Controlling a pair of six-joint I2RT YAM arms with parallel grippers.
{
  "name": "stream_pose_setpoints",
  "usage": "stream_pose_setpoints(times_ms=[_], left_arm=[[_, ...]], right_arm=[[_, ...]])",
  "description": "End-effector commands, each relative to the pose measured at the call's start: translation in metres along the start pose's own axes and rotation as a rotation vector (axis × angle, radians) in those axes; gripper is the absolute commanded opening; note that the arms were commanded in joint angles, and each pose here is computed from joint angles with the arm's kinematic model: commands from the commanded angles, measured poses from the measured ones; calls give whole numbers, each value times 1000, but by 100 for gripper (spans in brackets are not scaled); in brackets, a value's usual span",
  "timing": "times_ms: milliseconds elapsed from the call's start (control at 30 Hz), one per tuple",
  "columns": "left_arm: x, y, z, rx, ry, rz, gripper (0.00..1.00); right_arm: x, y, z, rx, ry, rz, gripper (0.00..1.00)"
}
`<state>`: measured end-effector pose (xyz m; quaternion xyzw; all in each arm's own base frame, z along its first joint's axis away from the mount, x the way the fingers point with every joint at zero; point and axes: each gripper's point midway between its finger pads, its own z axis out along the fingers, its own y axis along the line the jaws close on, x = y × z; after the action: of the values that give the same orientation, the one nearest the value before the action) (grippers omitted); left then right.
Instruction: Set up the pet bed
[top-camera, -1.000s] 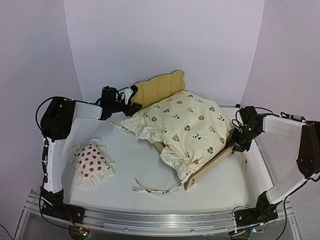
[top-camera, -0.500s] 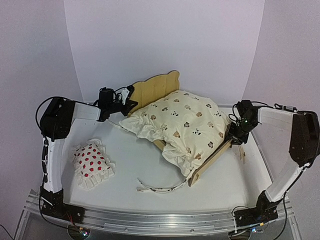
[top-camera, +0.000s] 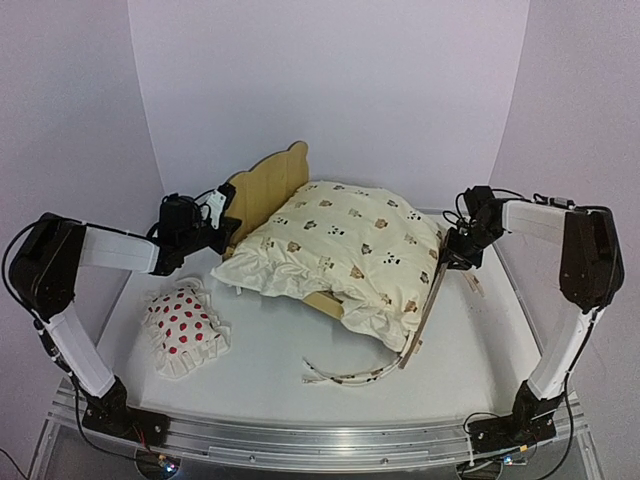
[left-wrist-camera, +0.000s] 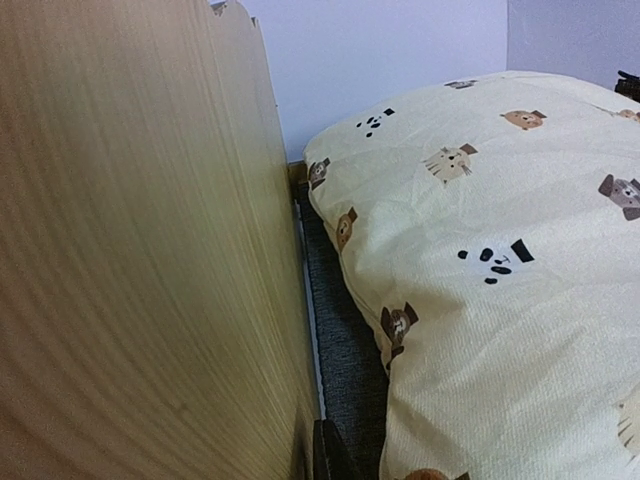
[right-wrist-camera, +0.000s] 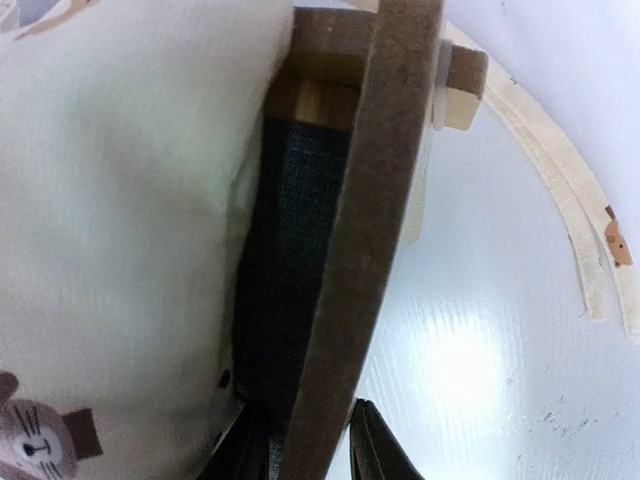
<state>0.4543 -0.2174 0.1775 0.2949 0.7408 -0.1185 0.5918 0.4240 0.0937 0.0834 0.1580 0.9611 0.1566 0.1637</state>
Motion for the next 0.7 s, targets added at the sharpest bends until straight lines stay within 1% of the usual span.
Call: stream_pose_setpoints(times_ms=[0,67,167,267,500,567,667], left_arm=[[-3,-66,-40,84,58,-140,0],[5,-85,-50,92,101,-167,0],[21,-105,-60,112,173,-287,0],[42,-128,-69,129,248,-350,0],[91,-188,-83,162,417,-387,0],[100,-204,-88,165,447,-374,0],[117,-218,-94,141,493,-360,0]], right_arm=[[3,22,25,-77,62,-104,21],[-1,23,29,-75,64,-106,22],[-6,24,33,-74,64,-114,23],[-12,26,36,-70,60,-127,24],[-32,38,30,-82,24,-162,26],[-33,38,29,-83,24,-163,27],[-29,38,28,-84,33,-160,28]])
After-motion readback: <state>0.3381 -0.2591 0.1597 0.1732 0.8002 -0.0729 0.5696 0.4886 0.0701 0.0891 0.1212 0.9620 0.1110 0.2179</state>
